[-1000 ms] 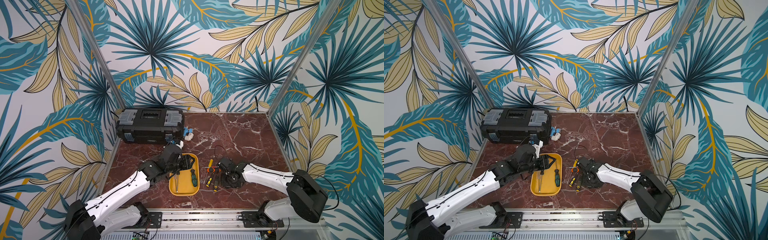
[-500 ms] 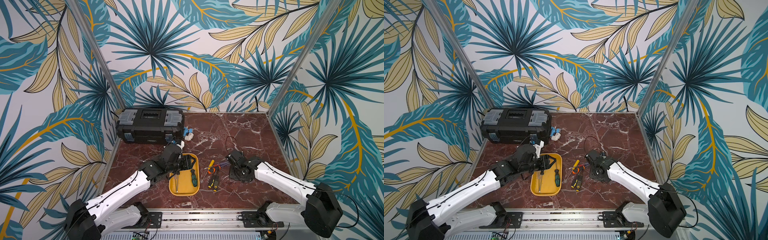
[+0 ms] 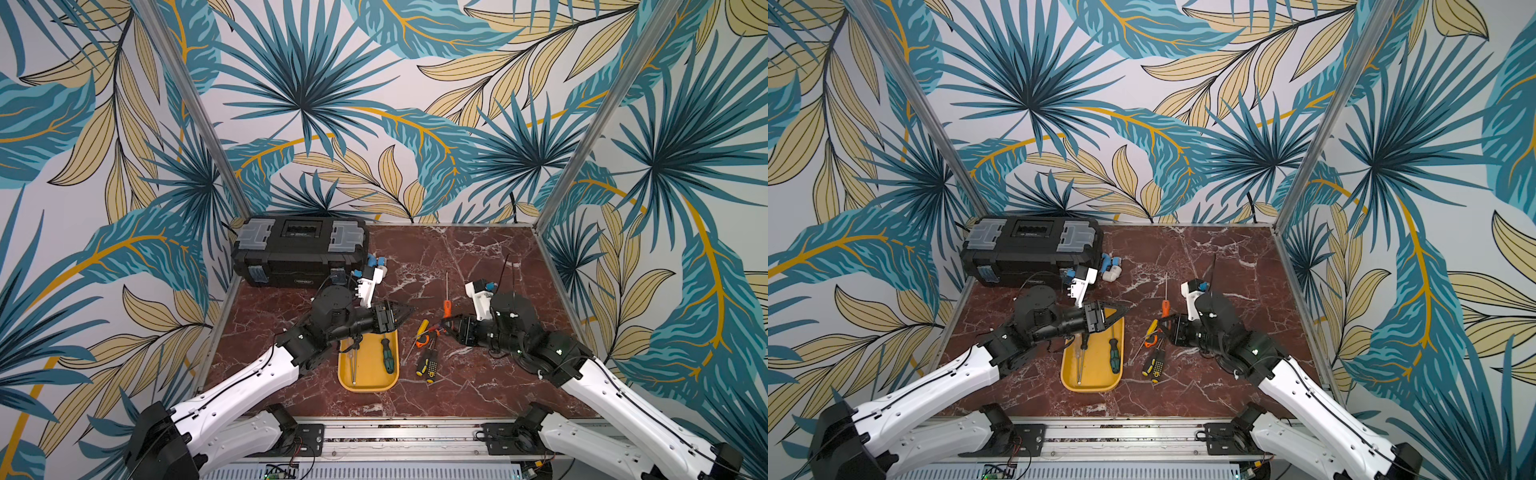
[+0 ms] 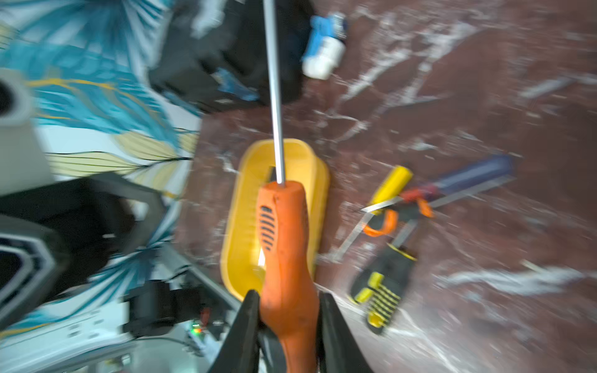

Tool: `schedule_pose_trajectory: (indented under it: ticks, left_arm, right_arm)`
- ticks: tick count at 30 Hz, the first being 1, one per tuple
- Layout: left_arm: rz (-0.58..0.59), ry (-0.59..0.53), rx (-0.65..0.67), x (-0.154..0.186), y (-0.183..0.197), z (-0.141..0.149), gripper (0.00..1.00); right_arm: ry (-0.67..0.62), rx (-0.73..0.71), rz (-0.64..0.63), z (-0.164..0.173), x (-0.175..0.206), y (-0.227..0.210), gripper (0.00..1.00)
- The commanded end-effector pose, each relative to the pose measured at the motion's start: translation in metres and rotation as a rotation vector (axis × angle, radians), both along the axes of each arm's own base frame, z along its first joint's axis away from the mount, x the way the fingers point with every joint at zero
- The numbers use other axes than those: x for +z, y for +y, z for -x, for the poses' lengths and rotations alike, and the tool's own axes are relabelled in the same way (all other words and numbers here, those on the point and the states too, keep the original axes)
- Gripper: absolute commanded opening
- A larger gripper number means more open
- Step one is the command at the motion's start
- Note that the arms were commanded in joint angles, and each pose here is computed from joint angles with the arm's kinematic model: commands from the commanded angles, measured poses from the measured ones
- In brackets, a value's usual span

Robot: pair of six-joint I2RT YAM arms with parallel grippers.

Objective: Put the screwdriver on the desktop into the storage box
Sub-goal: Place the screwdriver in the storage box.

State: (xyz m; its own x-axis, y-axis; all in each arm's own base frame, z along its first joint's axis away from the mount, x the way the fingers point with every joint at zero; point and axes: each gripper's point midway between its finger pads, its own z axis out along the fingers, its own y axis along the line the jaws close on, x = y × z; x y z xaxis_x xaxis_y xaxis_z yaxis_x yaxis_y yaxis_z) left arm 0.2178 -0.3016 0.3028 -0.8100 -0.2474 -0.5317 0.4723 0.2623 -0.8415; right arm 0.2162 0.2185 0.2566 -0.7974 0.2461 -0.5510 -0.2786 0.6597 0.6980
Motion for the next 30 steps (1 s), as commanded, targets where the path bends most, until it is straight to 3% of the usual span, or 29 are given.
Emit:
schedule_pose_trajectory:
  ticks: [1, 7, 12, 16, 19, 26, 30]
  left_arm:
    - [0.191, -0.161, -0.114, 0.057, 0.001, 0.025, 0.58]
    - [0.204, -0.164, -0.16, 0.057, -0.004, 0.031, 0.61]
    - [0.163, -0.15, -0.169, 0.047, -0.01, 0.031, 0.61]
    - [0.191, -0.158, -0.161, 0.051, -0.008, 0.031, 0.55]
    - [0.223, -0.174, -0.163, 0.059, -0.006, 0.033, 0.46]
    - [0.25, -0.176, -0.145, 0.065, -0.003, 0.033, 0.15]
    - [0.223, -0.157, -0.105, 0.058, -0.002, 0.026, 0.03]
  right_arm:
    - [-0.123, 0.197, -0.31, 0.014, 0.065, 0.039, 0.0]
    - [-0.135, 0.291, -0.437, 0.024, 0.092, 0.056, 0.0]
    - [-0.128, 0.352, -0.437, 0.036, 0.094, 0.067, 0.0]
    - [-0.124, 0.409, -0.438, 0.047, 0.091, 0.079, 0.0]
    - [-0.118, 0.426, -0.429, 0.051, 0.086, 0.085, 0.0]
    - [-0.135, 0.406, -0.452, 0.049, 0.086, 0.083, 0.0]
    - [-0.124, 0.388, -0.44, 0.046, 0.081, 0.083, 0.0]
